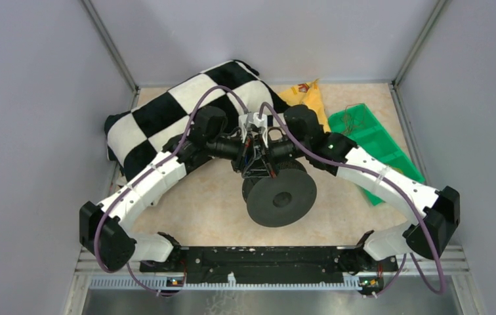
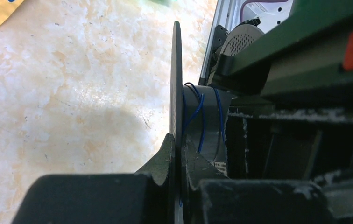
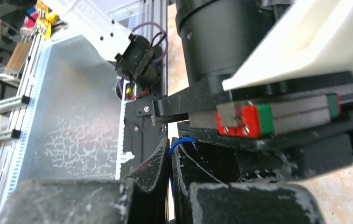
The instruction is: Wrap the cables
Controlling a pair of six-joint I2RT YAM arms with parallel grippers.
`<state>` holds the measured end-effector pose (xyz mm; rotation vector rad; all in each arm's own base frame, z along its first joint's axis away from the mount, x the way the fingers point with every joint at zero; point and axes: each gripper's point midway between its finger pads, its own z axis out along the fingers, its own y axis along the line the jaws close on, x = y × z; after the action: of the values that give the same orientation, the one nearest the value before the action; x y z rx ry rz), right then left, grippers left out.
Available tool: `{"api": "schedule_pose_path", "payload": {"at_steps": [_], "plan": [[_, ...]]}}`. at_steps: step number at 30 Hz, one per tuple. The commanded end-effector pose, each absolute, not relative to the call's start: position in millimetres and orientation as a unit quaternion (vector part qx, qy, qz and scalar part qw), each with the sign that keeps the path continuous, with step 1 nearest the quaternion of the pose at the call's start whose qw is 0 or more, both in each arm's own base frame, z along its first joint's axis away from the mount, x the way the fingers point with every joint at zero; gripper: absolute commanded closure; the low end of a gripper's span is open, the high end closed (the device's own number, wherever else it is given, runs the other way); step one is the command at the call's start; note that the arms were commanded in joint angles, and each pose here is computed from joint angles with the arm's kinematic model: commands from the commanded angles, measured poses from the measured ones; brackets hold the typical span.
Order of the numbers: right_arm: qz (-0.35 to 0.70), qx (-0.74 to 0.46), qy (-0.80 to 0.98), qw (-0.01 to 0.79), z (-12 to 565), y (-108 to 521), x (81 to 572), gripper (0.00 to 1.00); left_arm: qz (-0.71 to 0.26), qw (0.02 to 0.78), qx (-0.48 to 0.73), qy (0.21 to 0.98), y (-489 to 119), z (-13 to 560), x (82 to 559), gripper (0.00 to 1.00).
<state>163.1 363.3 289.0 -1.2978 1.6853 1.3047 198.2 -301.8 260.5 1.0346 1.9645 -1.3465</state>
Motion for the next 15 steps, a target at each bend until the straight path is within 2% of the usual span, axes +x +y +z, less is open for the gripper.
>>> {"api": "schedule_pose_path", "payload": {"at_steps": [1,5,10,15], "plan": [[0.486,-0.524,0.638,0.289,277.4,366.9,157.4,1.0,-0.53,0.325,0.415,0.665,-309.1,318.6,185.4,1.0],[0.478,-0.541,0.639,0.263,269.5,367.3,152.1,1.0,-0.525,0.326,0.41,0.671,-310.1,315.3,190.0,1.0],[0.464,-0.549,0.649,0.248,261.9,365.0,152.9,0.75,-0.512,0.344,0.406,0.674,-310.4,315.2,197.8,1.0],[0.458,-0.547,0.652,0.258,263.3,366.8,157.8,0.7,-0.503,0.353,0.402,0.679,-310.3,315.4,202.8,1.0]]}}
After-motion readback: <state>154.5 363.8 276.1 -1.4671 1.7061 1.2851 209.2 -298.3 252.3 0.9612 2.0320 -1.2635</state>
